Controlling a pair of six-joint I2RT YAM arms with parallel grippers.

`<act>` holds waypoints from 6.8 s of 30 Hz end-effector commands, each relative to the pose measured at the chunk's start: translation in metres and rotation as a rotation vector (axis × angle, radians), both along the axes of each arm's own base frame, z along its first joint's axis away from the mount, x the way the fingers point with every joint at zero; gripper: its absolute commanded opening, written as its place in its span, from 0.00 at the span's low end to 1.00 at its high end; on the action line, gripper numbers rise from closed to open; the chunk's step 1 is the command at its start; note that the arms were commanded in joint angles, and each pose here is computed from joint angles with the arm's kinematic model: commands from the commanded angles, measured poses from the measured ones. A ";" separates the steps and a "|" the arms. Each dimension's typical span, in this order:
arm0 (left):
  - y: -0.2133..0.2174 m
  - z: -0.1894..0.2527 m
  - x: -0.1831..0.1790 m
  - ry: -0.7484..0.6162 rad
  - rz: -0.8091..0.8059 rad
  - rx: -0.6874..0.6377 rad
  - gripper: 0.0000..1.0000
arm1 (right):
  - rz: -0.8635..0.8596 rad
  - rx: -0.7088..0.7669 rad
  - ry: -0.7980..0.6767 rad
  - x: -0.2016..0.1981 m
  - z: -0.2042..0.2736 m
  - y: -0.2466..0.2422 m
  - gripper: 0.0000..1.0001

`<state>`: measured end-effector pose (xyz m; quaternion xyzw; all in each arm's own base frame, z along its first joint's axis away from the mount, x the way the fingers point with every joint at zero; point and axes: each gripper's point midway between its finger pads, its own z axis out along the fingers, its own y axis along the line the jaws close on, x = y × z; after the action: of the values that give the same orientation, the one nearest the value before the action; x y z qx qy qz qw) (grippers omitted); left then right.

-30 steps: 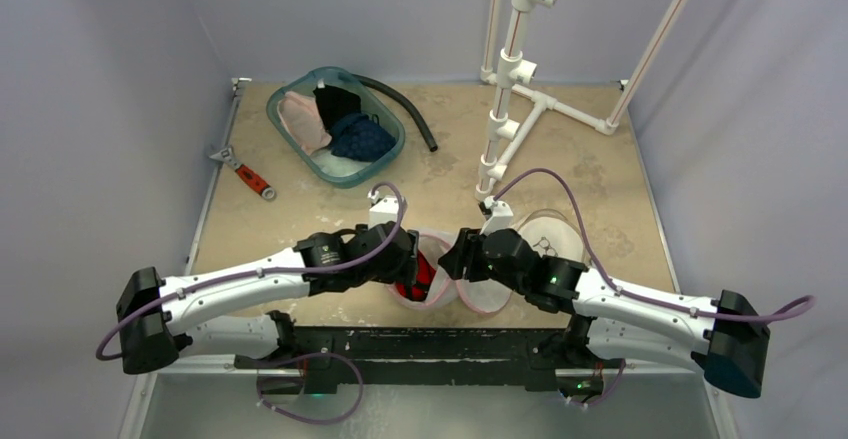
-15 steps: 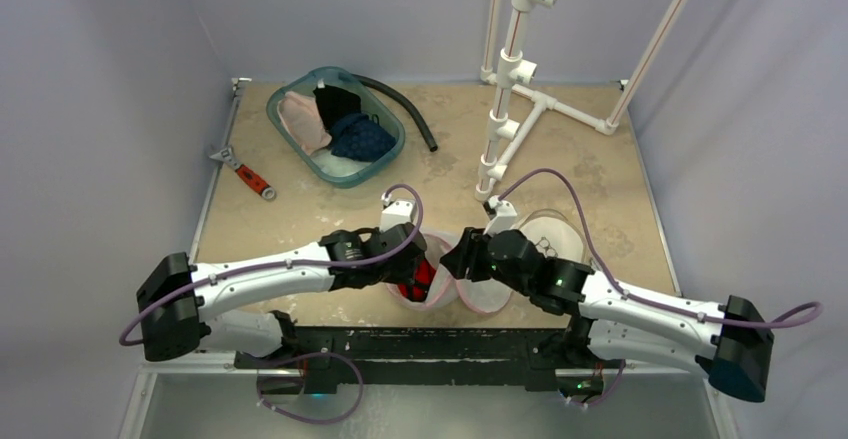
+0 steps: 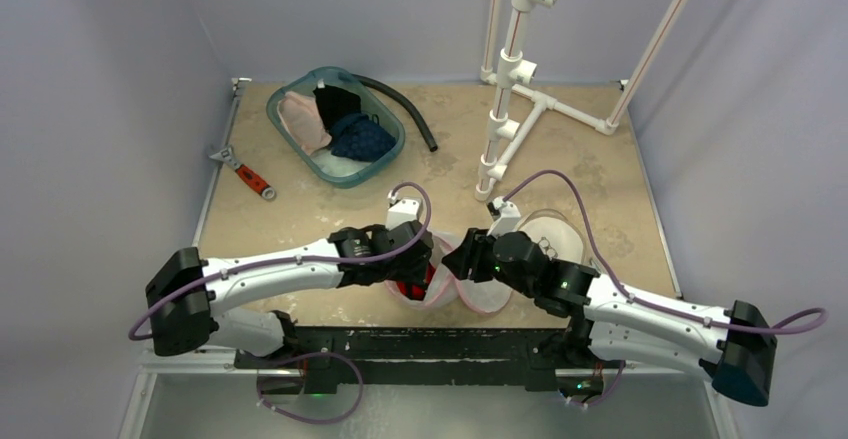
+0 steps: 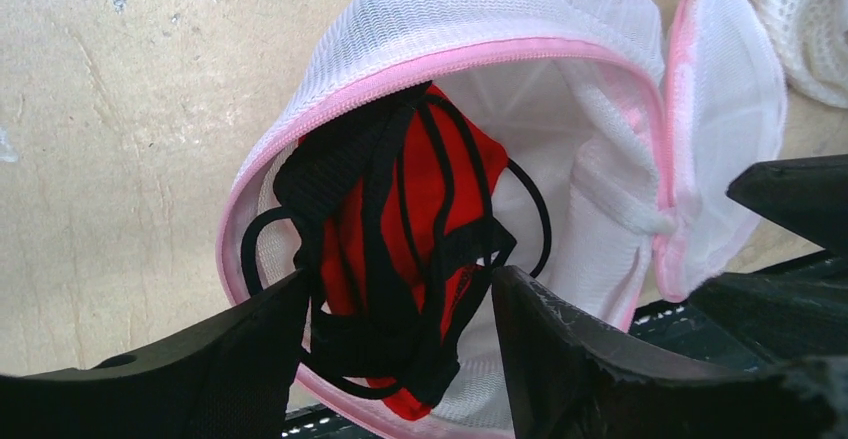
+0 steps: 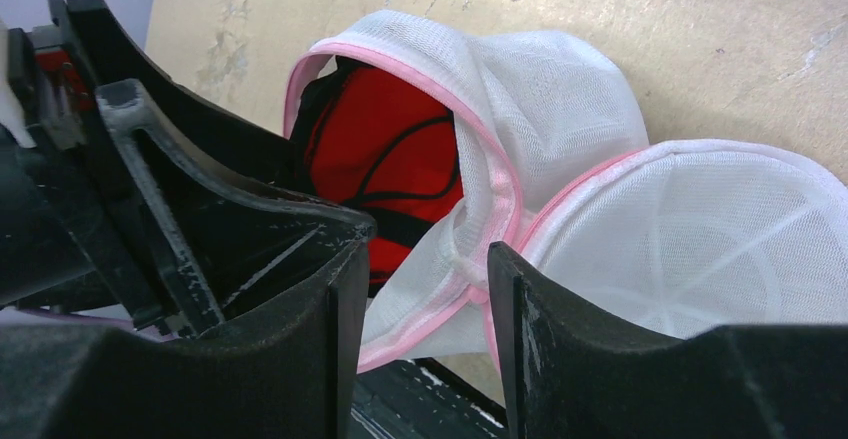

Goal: Unzip the laundry bag and remove the bra
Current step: Pick up the bra from the laundry bag.

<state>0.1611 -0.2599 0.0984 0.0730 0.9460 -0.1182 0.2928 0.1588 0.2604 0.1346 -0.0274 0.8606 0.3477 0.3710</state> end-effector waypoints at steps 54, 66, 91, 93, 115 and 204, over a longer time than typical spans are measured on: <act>-0.021 0.053 -0.022 -0.039 -0.351 -0.095 0.00 | -0.205 -0.089 0.019 0.044 -0.009 -0.023 0.04; -0.024 0.132 0.004 -0.262 -0.267 -0.249 0.00 | -0.182 -0.070 0.039 0.033 -0.019 -0.030 0.08; 0.025 0.192 0.062 -0.551 0.119 -0.248 0.00 | -0.033 0.024 -0.222 0.014 0.078 -0.049 0.58; 0.029 0.192 0.078 -0.540 0.143 -0.228 0.00 | -0.023 0.027 -0.223 0.014 0.078 -0.047 0.59; 0.066 0.221 0.181 -0.383 0.311 -0.662 0.00 | 0.058 0.181 -0.292 0.003 0.102 -0.032 0.61; 0.036 0.237 0.007 -0.439 -0.419 -0.983 0.89 | 0.084 0.649 -0.344 -0.004 0.258 -0.010 0.00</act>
<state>0.1826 -0.2042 0.3407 0.1204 0.6840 -0.5068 0.5106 0.1655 0.2612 0.3689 0.0223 0.6706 0.5864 0.4538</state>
